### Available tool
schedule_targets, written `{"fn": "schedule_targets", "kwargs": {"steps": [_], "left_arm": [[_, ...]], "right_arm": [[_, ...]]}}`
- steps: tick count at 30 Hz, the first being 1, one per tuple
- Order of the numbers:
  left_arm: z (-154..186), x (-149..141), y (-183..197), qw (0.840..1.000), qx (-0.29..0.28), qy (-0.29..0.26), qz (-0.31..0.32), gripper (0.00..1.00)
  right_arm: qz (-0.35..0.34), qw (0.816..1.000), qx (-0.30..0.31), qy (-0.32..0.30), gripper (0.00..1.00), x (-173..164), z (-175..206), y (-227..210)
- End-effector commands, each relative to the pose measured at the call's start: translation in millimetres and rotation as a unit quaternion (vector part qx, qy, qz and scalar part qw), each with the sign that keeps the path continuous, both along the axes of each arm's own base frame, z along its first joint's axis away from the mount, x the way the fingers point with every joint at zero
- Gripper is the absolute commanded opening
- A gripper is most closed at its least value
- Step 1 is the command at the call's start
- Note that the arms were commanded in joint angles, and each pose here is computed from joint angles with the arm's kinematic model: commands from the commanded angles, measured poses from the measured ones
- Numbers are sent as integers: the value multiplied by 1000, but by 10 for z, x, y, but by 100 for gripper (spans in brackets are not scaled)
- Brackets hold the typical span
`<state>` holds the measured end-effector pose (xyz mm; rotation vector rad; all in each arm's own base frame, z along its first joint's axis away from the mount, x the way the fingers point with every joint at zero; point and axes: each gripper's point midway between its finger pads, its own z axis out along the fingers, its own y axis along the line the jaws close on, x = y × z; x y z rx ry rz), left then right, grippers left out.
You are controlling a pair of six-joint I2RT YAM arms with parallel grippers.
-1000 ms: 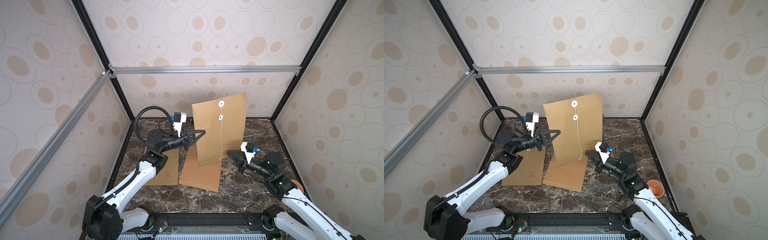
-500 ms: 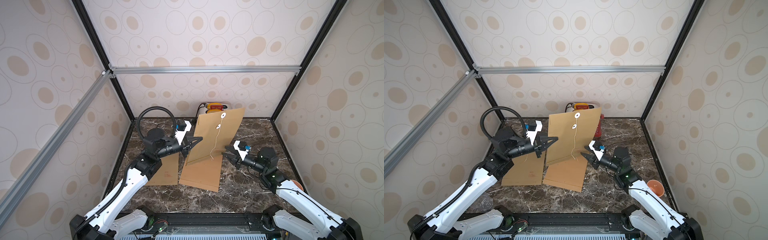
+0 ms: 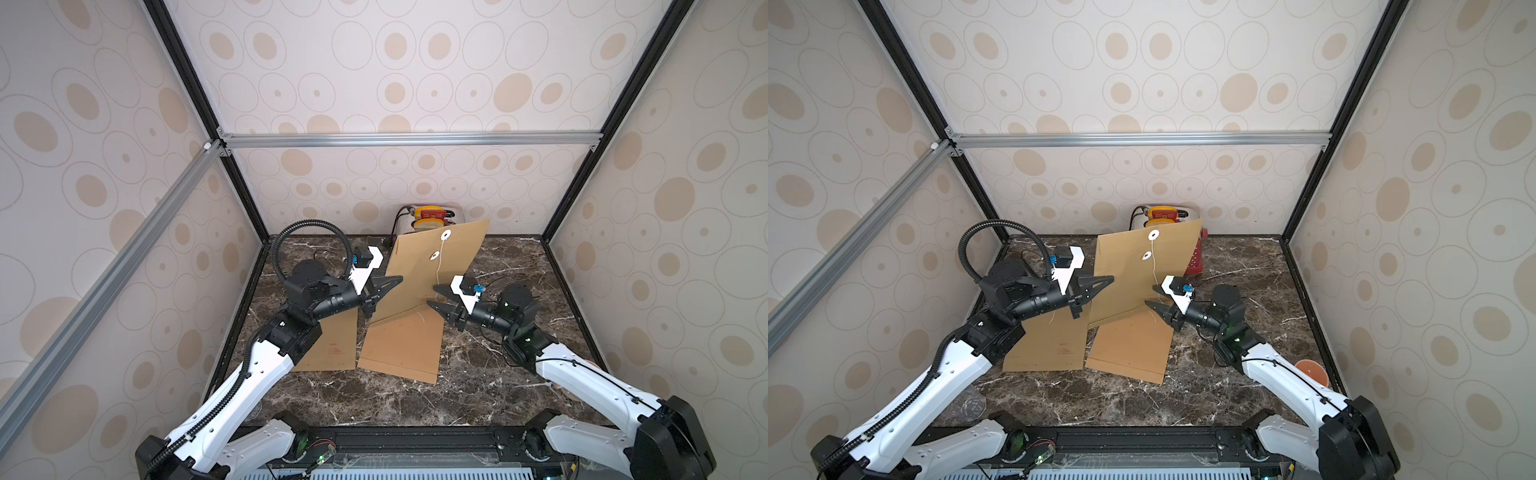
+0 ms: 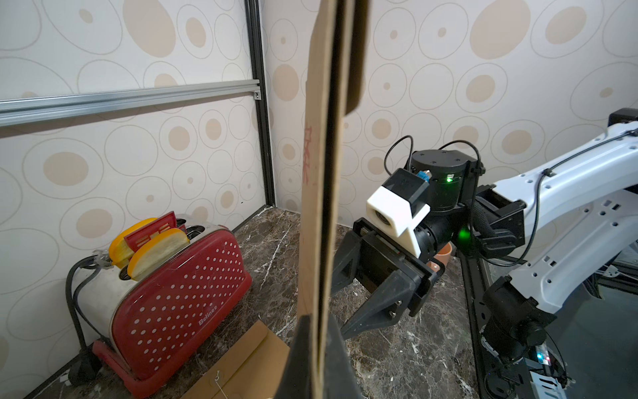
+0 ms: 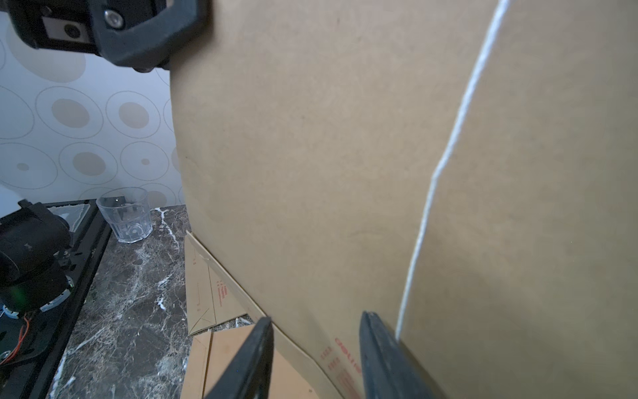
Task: Close the mouth of the file bag
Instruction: Close the file bag.
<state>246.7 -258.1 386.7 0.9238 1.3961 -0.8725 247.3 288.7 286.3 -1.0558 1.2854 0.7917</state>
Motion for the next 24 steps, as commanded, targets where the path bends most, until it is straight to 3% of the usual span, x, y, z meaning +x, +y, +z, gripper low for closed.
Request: {"fn": "schedule_targets", "kwargs": {"steps": [1,5,16,24], "left_arm": [[174,-100,8,999,-14,-37,-12,0],[177,-109,1,999,-18,-34,-15,0],[195,-116,-1,999,-22,-35,-17,0],[211,-142,-11,999,-31,-34,-25,0]], "right_arm": [[-1,1000,15,-22,42,10,172,24],[-5,1000,20,-21,39,-6,190,-2],[-50,996,4,-79,42,-131,260,-250],[-16,999,4,-36,43,-15,177,-48]]}}
